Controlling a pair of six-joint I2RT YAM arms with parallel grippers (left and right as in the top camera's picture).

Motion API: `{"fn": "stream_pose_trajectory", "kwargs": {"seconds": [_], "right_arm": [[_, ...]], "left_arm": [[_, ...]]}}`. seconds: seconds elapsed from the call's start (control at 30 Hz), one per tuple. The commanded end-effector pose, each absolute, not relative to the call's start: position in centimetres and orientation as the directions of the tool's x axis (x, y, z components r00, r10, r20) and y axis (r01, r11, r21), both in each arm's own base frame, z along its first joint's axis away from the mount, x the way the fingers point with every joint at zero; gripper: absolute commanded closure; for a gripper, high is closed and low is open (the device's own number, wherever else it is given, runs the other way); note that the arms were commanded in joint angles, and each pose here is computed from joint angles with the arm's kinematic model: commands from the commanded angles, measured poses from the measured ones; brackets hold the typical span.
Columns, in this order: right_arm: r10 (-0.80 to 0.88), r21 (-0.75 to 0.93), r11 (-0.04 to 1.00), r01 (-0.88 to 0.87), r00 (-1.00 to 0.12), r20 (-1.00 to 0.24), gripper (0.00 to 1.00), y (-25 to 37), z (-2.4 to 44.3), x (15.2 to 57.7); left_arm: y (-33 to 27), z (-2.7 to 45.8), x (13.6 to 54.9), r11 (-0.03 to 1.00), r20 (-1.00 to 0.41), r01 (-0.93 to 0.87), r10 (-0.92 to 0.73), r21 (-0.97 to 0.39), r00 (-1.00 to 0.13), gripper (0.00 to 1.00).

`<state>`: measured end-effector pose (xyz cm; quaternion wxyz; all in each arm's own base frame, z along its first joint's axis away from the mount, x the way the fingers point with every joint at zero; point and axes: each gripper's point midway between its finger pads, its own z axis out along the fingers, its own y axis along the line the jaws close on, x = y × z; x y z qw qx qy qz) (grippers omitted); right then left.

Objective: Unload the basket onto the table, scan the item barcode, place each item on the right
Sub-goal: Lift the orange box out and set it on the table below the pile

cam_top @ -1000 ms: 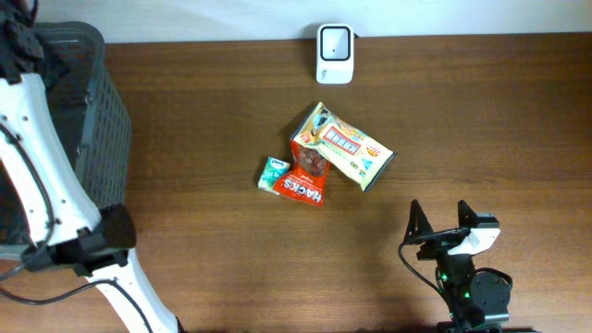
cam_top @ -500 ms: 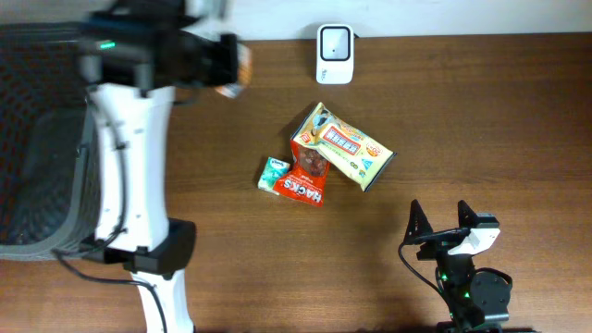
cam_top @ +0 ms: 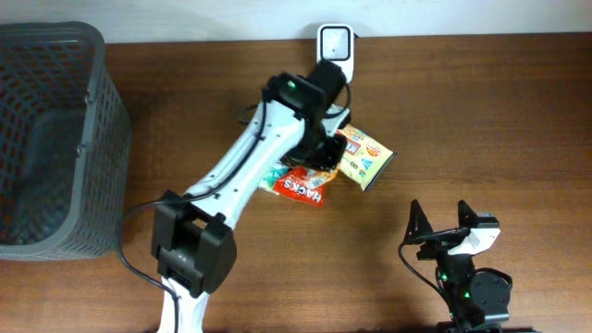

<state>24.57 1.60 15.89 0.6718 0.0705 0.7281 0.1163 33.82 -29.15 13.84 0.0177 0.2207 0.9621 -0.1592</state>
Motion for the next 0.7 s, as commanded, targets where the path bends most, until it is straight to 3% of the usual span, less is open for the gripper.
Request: {"fn": "stream_pose_trajectory", "kwargs": {"seconds": [0.0, 0.1, 0.2, 0.3, 0.57, 0.67], "right_arm": [[0.263, 0.27, 0.96, -0.068, -0.098, -0.96, 0.01, 1.9, 15.6, 24.5], [0.263, 0.27, 0.96, -0.068, -0.098, -0.96, 0.01, 1.9, 15.6, 24.5], [0.263, 0.27, 0.96, -0.068, -0.098, -0.96, 0.01, 1.9, 15.6, 24.5], [0.263, 0.27, 0.96, -0.068, -0.098, -0.96, 0.01, 1.9, 15.6, 24.5], [0.263, 0.27, 0.96, -0.068, -0.098, -0.96, 0.01, 1.9, 15.6, 24.5], [0.263, 0.27, 0.96, -0.068, -0.098, -0.96, 0.02, 1.9, 15.6, 24.5]], "left_arm": [[-30.9, 13.6, 33.5, 0.816, -0.156, 0.48, 0.454, -0.322, -0.877, 1.0], [-31.8, 13.7, 33.6, 0.803, -0.185, 0.5, 0.464, -0.324, -0.866, 0.94], [-32.2, 13.8, 33.4, 0.799, -0.19, 0.506, 0.469, -0.325, -0.863, 0.65], [-32.3, 13.8, 33.3, 0.798, -0.191, 0.508, 0.471, -0.324, -0.861, 0.59], [-30.0, 17.5, 34.6, 0.812, -0.21, 0.461, 0.411, -0.357, -0.887, 0.58], [-28.7, 18.1, 34.1, 0.827, -0.182, 0.439, 0.399, -0.352, -0.899, 0.54]]}}
